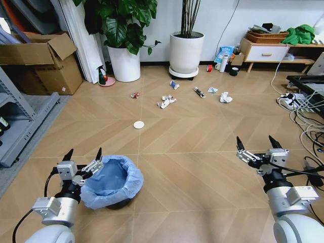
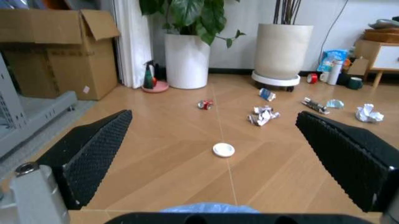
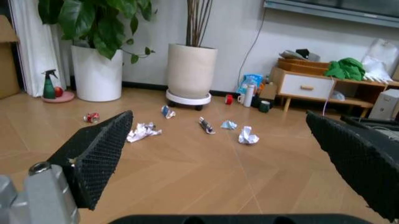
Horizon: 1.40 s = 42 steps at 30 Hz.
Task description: Pick up the trash bin and place the garbage on the floor into it.
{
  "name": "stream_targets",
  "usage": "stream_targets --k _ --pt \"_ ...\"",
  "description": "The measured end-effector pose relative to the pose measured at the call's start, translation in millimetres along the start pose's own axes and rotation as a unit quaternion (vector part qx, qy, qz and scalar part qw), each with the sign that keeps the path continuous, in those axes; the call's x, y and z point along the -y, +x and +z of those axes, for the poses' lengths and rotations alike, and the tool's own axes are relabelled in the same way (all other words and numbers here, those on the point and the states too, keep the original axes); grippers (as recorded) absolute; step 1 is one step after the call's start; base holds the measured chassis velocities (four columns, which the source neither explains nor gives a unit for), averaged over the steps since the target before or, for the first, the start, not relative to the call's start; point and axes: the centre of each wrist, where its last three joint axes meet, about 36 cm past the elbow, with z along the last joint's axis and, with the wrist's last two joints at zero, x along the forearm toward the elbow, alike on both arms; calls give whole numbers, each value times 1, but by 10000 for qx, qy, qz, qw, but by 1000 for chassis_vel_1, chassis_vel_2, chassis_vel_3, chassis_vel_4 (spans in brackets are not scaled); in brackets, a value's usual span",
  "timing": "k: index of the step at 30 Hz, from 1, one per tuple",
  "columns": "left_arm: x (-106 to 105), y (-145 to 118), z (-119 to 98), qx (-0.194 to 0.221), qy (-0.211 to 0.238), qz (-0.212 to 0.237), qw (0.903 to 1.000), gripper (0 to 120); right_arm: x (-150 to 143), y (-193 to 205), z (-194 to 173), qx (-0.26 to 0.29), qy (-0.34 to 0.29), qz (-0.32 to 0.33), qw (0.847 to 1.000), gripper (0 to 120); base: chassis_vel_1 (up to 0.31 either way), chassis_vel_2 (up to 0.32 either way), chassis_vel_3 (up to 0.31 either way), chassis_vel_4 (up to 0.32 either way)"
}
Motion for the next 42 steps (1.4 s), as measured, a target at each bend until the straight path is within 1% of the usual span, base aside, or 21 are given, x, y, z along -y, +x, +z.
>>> stream_targets --k 3,8,21,26,28,29,32,33,34,35,36,37,38,39,40,42 --pt "-2 -2 0 -122 61 113 9998 100 0 0 1 -16 17 -13 10000 100 0 0 0 0" --pt "-5 -4 -1 -149 118 190 9996 100 1 -1 2 -25 17 -9 10000 100 0 0 0 0" --pt "-15 -10 -8 -246 39 313 9992 100 0 -4 2 24 -1 -5 10000 100 0 0 0 0" --pt "-18 -13 -10 -383 61 396 9985 100 -1 -4 3 12 -1 -7 10000 100 0 0 0 0" --pt "-24 -18 -8 -598 8 388 9975 100 -1 -4 3 6 1 -10 10000 100 0 0 0 0" --pt "-26 -19 -7 -642 1 381 9972 100 -1 -4 3 5 3 -12 10000 100 0 0 0 0" --pt "-26 -19 -7 -642 1 381 9972 100 -1 -4 3 5 3 -12 10000 100 0 0 0 0" --pt "-40 -35 -2 -1110 20 317 9933 100 -2 -3 3 5 17 -23 10000 100 0 0 0 0" --pt "-40 -35 -2 -1110 20 317 9933 100 -2 -3 3 5 17 -23 10000 100 0 0 0 0" --pt "-42 -38 -1 -1200 45 310 9923 100 -2 -3 3 5 20 -24 10000 100 0 0 0 0" --pt "-48 -46 3 -1499 67 327 9881 100 -2 -3 2 6 25 -27 10000 100 0 0 0 0" --pt "-49 -47 4 -1564 59 324 9871 100 -2 -3 2 7 26 -27 10000 100 0 0 0 0" --pt "-60 -60 10 -2024 -41 319 9788 100 -2 -2 2 -3 31 -30 10000 100 0 0 0 0" --pt "-68 -69 15 -2281 -117 352 9729 100 -2 -1 1 6 39 -31 10000 100 0 0 0 0" --pt "-68 -69 15 -2281 -117 352 9729 100 -2 -1 1 6 39 -31 10000 100 0 0 0 0" --pt "-80 -81 21 -2556 -228 350 9659 100 -2 0 2 -6 45 -30 10000 100 0 0 0 0"
